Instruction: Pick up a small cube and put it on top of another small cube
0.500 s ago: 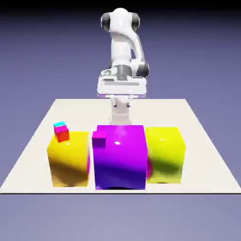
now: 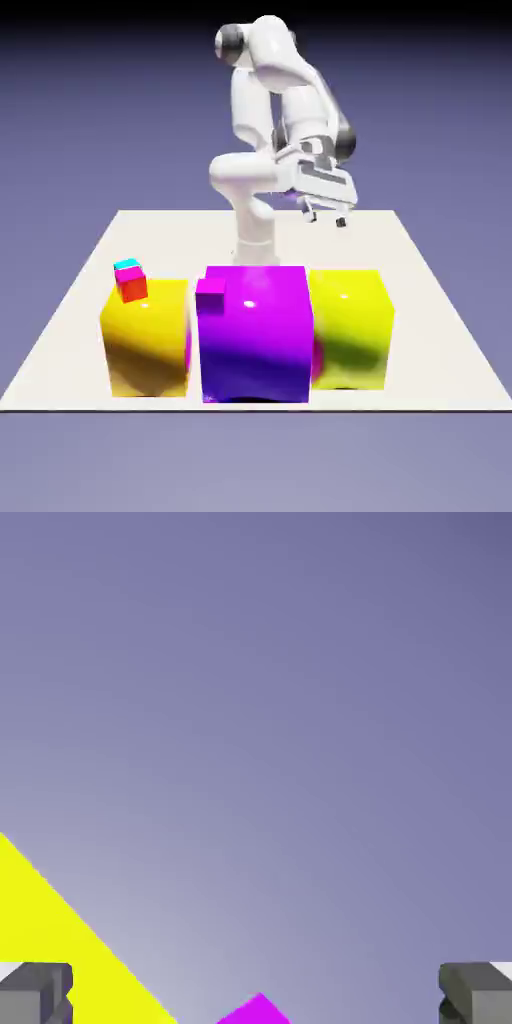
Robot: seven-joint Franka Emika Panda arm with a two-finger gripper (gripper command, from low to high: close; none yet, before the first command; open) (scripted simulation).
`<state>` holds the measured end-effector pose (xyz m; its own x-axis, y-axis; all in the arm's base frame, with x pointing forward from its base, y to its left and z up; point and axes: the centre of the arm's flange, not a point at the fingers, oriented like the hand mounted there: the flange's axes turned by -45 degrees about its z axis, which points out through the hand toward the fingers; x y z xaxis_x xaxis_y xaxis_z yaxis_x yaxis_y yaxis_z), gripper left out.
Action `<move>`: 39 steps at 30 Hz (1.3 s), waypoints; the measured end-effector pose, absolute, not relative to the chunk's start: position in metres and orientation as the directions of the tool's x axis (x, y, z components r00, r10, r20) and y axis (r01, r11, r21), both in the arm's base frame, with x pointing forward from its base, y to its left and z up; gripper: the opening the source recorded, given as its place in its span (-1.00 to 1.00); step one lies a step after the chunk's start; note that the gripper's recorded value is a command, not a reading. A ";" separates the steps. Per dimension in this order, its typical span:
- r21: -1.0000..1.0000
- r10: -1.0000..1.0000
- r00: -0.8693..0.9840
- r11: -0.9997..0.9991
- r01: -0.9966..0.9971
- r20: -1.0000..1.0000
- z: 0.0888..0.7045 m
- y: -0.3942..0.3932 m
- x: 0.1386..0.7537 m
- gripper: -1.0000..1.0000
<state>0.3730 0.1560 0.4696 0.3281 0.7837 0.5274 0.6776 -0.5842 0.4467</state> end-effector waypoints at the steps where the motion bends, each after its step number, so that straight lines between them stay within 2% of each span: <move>1: 0.470 0.814 0.278 -0.534 0.703 0.510 0.472 0.168 0.369 0.00; 9: 0.626 0.926 -0.166 -0.092 0.775 0.340 0.491 0.263 0.321 0.00; 17: 0.715 0.797 -0.591 0.340 0.611 0.126 0.505 0.347 0.248 0.00; 28: 0.484 0.605 -0.786 0.729 0.483 -0.127 0.396 0.311 0.279 0.00; 39: 0.187 0.277 -0.953 0.949 0.252 -0.125 0.293 0.253 0.285 0.00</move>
<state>0.2853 0.2526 0.2931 -0.9525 0.2774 -0.1254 0.2519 0.9495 0.1872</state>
